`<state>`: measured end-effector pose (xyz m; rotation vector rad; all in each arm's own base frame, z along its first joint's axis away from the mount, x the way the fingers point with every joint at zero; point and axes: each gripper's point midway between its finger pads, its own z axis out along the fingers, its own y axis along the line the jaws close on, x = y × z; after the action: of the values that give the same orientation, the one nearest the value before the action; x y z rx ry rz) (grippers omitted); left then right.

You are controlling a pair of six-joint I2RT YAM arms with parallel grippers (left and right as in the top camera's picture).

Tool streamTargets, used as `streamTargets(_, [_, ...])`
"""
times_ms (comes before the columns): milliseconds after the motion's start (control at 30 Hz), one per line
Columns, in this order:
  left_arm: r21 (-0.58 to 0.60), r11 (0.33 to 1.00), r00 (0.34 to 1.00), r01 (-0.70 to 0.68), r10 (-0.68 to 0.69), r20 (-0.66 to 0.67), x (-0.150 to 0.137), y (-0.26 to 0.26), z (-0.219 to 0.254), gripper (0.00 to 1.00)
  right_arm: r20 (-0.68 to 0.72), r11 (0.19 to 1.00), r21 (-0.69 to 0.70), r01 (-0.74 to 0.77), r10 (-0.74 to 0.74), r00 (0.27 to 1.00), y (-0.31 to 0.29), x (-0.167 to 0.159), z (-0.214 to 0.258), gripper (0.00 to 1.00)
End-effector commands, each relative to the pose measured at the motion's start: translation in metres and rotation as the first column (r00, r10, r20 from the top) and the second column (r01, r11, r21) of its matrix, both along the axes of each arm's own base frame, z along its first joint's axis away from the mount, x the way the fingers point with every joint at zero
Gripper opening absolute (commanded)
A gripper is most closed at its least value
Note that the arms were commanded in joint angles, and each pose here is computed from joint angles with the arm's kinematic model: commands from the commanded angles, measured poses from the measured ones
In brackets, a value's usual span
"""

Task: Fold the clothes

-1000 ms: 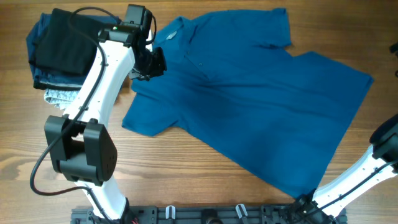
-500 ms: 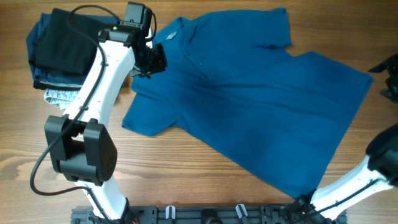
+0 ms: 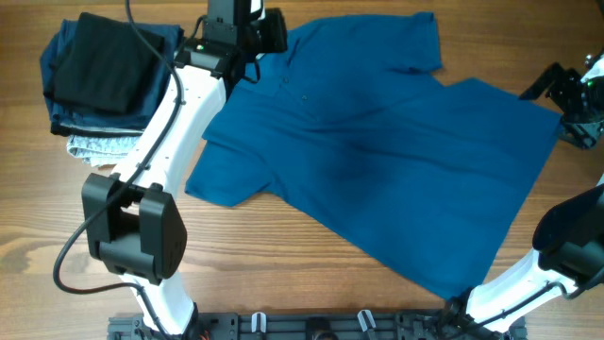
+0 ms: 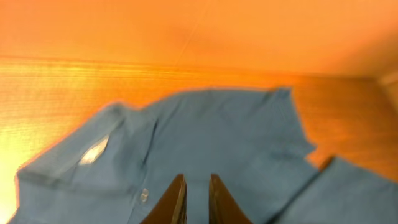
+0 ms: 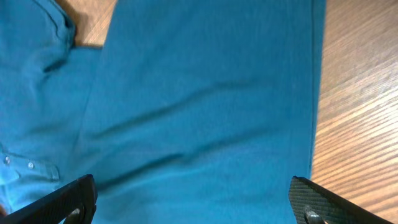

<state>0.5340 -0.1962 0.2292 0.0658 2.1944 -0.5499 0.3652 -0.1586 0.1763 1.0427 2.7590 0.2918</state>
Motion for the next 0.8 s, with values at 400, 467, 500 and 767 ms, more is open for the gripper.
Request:
streamTargets(400, [0.119,0.992,0.951,-0.042,0.077,-0.301,-0.041,0.032,-0.063,0.20,0.315,0.980,-0.198,0.030,0.034,0.948,-0.044,0.076,0.029,1.00])
streamTargets(467, [0.143,0.989,0.926,-0.032,0.084,-0.368,-0.056,0.037,-0.074,0.20,0.329,0.978,-0.205,0.033,0.037,0.944,-0.046,0.079,0.031,1.00])
streamTargets(500, [0.156,0.987,0.911,-0.027,0.088,-0.402,-0.064,0.039,-0.080,0.20,0.329,0.978,-0.205,0.033,0.037,0.944,-0.046,0.079,0.031,1.00])
streamTargets(767, [0.238,0.971,0.862,-0.031,0.147,-0.486,-0.086,0.055,-0.094,0.32,0.205,0.994,-0.106,-0.002,0.023,0.978,-0.024,0.050,0.015,1.00])
